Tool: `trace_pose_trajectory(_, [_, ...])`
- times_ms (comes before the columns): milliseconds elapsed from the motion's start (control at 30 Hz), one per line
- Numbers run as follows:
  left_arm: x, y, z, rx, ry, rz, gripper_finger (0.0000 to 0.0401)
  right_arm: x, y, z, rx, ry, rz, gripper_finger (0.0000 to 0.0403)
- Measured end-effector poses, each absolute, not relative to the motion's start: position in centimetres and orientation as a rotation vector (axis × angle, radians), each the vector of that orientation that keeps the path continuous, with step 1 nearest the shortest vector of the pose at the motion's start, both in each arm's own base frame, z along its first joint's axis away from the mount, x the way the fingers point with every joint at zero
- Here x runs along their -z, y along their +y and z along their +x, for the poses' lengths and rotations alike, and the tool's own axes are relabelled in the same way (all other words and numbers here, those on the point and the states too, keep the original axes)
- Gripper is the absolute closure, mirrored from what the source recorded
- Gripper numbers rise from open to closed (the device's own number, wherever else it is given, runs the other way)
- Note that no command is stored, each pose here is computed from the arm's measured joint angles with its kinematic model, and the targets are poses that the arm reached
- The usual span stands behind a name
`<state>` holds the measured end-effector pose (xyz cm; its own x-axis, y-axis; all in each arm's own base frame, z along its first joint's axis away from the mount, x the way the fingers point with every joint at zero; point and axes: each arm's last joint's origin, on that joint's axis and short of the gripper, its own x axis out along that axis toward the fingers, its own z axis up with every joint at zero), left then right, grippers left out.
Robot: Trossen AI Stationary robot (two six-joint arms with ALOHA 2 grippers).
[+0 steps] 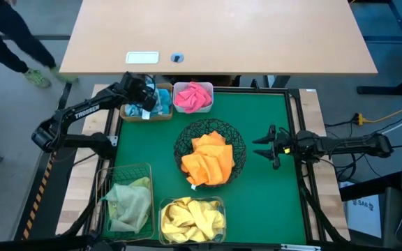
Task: Sort microfiber towel by color & place in baskets
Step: Put the blue towel into the orange bin
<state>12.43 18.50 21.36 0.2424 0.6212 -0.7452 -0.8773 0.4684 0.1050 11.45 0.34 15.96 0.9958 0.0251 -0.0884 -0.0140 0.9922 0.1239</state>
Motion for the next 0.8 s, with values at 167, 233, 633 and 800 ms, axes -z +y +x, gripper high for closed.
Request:
trace_pose_trajectory(167, [-21.2, 18.7, 11.9, -1.108, 0.831, -0.366, 0.0398, -16.0, 0.3, 11.4, -0.014, 0.09, 0.099, 0.0217])
trace_pose_trajectory(233, [-21.2, 18.8, 11.8, -1.132, 0.835, -0.36, 0.0398, -15.9, 0.3, 11.4, -0.012, 0.091, 0.099, 0.0217])
trace_pose_trajectory(633, [-21.3, 18.8, 11.7, -1.154, 0.8, -0.444, 0.0321, -15.9, 0.3, 11.4, -0.012, 0.094, 0.103, 0.0217])
trace_pose_trajectory(800, [-23.3, 19.0, 11.9, -1.148, 0.807, -0.451, 0.0292, -15.9, 0.3, 11.4, -0.012, 0.095, 0.103, 0.0217])
